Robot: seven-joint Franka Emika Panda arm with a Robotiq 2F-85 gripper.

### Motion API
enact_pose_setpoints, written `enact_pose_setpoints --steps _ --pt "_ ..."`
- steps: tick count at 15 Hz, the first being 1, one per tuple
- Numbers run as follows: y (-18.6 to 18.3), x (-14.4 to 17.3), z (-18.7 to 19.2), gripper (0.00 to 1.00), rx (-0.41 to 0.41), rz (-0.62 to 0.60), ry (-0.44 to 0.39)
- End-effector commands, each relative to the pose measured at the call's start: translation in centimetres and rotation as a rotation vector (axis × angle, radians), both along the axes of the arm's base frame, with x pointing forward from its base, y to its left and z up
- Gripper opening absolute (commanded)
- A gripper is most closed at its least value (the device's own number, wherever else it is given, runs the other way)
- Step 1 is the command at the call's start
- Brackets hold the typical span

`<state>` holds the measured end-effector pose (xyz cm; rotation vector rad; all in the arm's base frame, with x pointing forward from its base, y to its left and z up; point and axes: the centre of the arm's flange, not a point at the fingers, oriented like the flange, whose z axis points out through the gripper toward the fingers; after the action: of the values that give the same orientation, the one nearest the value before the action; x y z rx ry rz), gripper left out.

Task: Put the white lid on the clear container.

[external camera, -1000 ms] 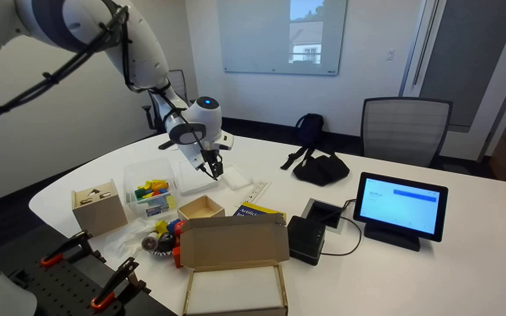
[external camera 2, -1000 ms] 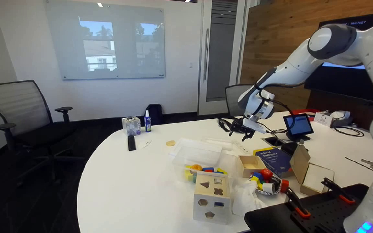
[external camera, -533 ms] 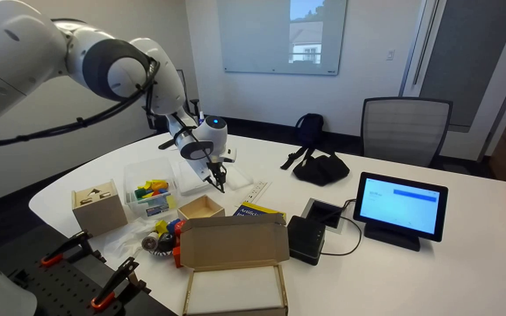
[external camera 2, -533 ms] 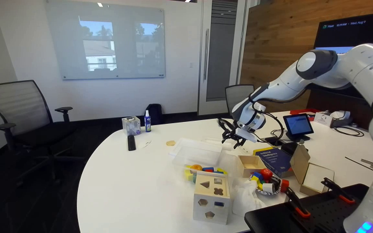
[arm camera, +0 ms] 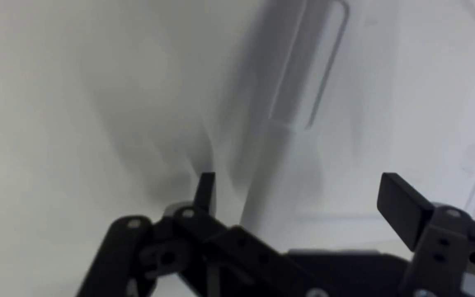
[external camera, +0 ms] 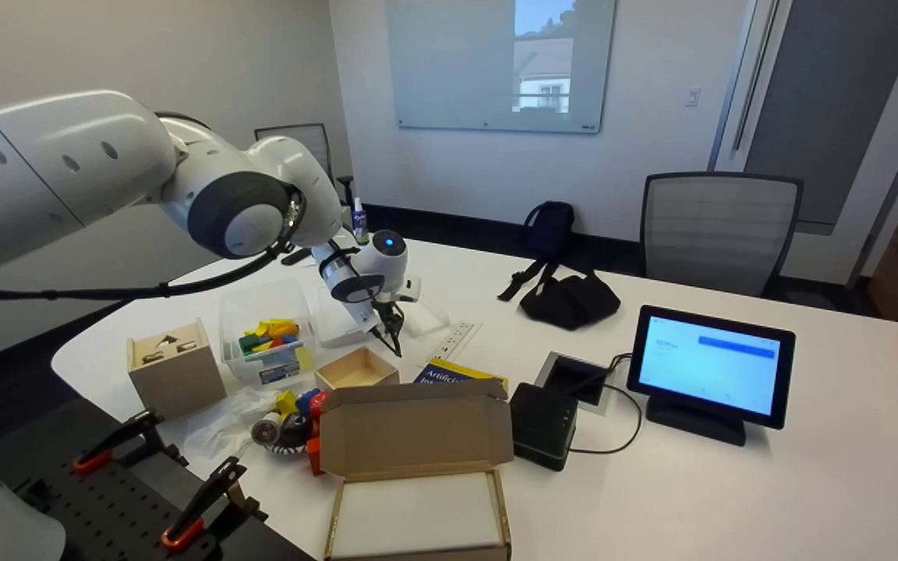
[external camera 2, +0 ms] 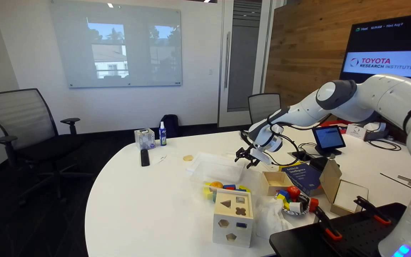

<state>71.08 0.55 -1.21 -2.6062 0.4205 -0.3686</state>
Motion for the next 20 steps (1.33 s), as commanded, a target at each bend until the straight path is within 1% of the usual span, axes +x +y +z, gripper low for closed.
enact_pose_setpoints --steps 1,3,4,7,8,10,13,14,15,16,17,18,19,20 --pt "1.0 2.4 -1.5 1.00 0.060 -0.002 -0.032" --pt "1.2 2.3 -2.1 1.00 0.081 -0.016 -0.033" --pt "1.2 2.2 -2.4 0.79 0.086 -0.026 -0.035" --pt "0.5 2.0 -2.3 0.58 0.119 -0.059 -0.045" --pt "0.3 1.9 -2.2 0.49 0.126 -0.067 -0.047" --pt "-0.3 1.9 -1.8 0.34 0.130 -0.082 -0.052" --pt "-1.0 1.8 -0.7 0.14 0.156 -0.114 -0.060" --pt "-1.2 1.8 -0.1 0.06 0.170 -0.127 -0.062" --pt "-1.4 1.7 0.6 0.02 0.186 -0.139 -0.066" --pt "-1.6 1.7 1.2 0.05 0.203 -0.148 -0.074" --pt "-1.9 1.7 2.0 0.05 0.225 -0.157 -0.084" --pt "-2.0 1.8 2.7 0.02 0.247 -0.167 -0.093" --pt "-2.1 1.9 3.6 0.01 0.279 -0.172 -0.106" --pt "-2.0 1.9 4.5 0.03 0.312 -0.172 -0.123"
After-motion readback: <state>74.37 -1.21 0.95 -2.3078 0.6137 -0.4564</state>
